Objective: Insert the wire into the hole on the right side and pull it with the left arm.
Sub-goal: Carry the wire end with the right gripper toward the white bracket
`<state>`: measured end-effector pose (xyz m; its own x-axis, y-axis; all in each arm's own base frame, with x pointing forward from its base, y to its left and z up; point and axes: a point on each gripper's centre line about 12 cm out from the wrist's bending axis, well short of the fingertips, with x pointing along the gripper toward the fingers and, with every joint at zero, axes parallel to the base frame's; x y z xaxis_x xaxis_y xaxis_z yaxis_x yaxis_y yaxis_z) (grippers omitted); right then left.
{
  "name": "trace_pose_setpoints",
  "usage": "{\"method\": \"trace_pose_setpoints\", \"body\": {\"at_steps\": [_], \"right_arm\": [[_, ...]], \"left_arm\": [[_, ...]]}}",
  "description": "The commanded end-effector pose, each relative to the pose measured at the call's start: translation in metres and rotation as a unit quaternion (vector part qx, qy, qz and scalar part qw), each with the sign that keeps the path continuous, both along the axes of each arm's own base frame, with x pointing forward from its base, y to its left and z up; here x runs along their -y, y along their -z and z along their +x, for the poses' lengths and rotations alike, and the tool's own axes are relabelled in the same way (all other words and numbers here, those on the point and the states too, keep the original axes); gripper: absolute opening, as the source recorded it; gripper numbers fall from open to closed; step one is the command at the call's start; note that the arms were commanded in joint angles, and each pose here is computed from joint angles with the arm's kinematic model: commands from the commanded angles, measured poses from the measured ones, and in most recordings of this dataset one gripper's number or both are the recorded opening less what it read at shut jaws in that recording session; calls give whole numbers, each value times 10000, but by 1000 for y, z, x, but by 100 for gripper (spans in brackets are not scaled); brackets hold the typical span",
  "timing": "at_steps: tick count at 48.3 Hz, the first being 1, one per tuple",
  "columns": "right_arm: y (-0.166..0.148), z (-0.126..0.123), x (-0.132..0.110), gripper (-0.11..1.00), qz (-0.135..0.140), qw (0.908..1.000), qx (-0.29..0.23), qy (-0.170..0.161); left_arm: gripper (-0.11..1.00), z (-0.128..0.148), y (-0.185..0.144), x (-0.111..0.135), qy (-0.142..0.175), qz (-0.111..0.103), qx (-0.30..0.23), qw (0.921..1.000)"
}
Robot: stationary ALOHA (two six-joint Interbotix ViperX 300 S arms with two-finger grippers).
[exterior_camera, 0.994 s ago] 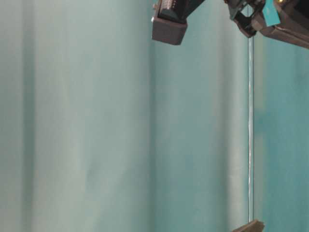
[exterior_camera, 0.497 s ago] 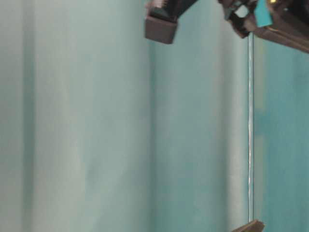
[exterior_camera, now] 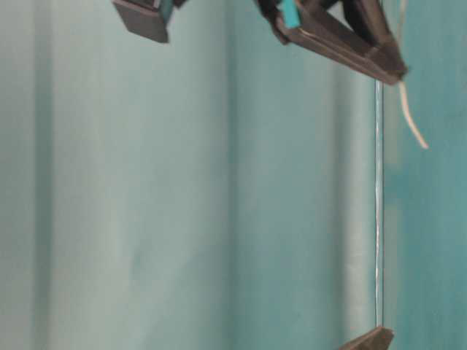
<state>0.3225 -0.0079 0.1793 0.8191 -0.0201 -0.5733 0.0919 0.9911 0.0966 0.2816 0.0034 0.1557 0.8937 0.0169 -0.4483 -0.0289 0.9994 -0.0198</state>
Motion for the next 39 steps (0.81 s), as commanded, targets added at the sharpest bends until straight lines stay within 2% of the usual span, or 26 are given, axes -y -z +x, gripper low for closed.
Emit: {"method": "trace_pose_setpoints", "body": {"at_steps": [1, 17, 23, 30, 39], "right_arm": [[-20, -1, 1, 3, -6, 9997, 245, 23], [-11, -12, 0, 3, 15, 9998, 177, 20], [-8, -14, -3, 3, 21, 9997, 223, -29], [-9, -15, -12, 3, 67, 9987, 476, -145], [-6, -20, -23, 3, 219, 9965, 771, -242]], "left_arm": [[73, 7, -10, -1, -25, -10, 192, 9998], [73, 8, -11, 0, -23, -28, 231, 9997], [73, 8, -13, 3, -2, -80, 423, 9991], [73, 8, -12, 13, 91, -252, 826, 9962], [73, 12, 1, 20, 65, -586, 1025, 9930]]}}
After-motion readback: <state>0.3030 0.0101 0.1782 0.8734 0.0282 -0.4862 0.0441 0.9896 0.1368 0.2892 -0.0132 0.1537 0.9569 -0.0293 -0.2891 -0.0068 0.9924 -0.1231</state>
